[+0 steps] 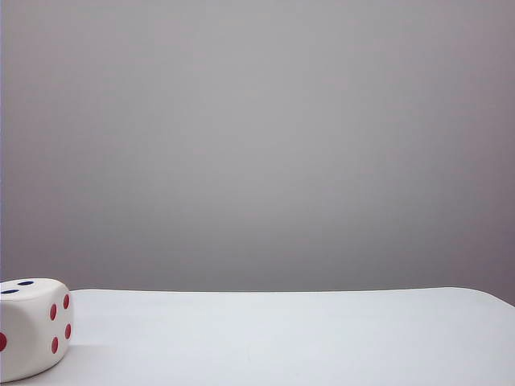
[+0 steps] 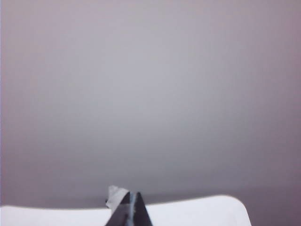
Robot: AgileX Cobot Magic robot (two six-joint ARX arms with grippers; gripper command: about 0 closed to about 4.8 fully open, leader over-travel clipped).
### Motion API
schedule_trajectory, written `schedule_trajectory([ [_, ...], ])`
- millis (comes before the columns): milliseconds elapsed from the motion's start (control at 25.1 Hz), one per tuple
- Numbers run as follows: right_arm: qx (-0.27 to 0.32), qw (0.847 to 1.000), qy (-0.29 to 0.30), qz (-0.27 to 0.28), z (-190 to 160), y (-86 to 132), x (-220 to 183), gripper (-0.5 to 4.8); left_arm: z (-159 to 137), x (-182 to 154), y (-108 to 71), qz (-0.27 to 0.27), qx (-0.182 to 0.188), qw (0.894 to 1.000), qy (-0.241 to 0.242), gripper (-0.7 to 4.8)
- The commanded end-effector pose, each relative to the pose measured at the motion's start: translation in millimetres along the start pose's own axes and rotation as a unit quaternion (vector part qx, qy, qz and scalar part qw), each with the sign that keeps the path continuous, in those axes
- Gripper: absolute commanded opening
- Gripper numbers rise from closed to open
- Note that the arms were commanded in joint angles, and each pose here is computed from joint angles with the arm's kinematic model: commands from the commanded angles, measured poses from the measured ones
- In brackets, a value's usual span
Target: Pick up the dice on the table and roll the dice.
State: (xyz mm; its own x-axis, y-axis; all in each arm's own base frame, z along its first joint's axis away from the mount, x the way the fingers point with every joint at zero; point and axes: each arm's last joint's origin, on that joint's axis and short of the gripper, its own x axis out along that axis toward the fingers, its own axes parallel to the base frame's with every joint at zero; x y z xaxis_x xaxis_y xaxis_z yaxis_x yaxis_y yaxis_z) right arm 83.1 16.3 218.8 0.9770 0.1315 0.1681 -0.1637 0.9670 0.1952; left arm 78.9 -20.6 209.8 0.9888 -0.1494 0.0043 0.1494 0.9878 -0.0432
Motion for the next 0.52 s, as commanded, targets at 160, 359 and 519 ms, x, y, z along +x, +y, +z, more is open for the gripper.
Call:
schedule_trajectory([
  [160,-0.008,0.998,0.047,-0.035,-42,-9,4,-0.05,-22,10,-2.1,-0.025,0.000,0.999,-0.026,-0.05],
  [359,-0.011,0.997,0.060,-0.051,-52,-12,4,-0.05,-31,12,-1.9,-0.023,0.000,1.000,-0.011,-0.05],
  [519,-0.029,0.993,0.069,-0.090,-55,-14,4,0.00,-33,13,-1.8,-0.023,0.003,1.000,-0.005,-0.05],
])
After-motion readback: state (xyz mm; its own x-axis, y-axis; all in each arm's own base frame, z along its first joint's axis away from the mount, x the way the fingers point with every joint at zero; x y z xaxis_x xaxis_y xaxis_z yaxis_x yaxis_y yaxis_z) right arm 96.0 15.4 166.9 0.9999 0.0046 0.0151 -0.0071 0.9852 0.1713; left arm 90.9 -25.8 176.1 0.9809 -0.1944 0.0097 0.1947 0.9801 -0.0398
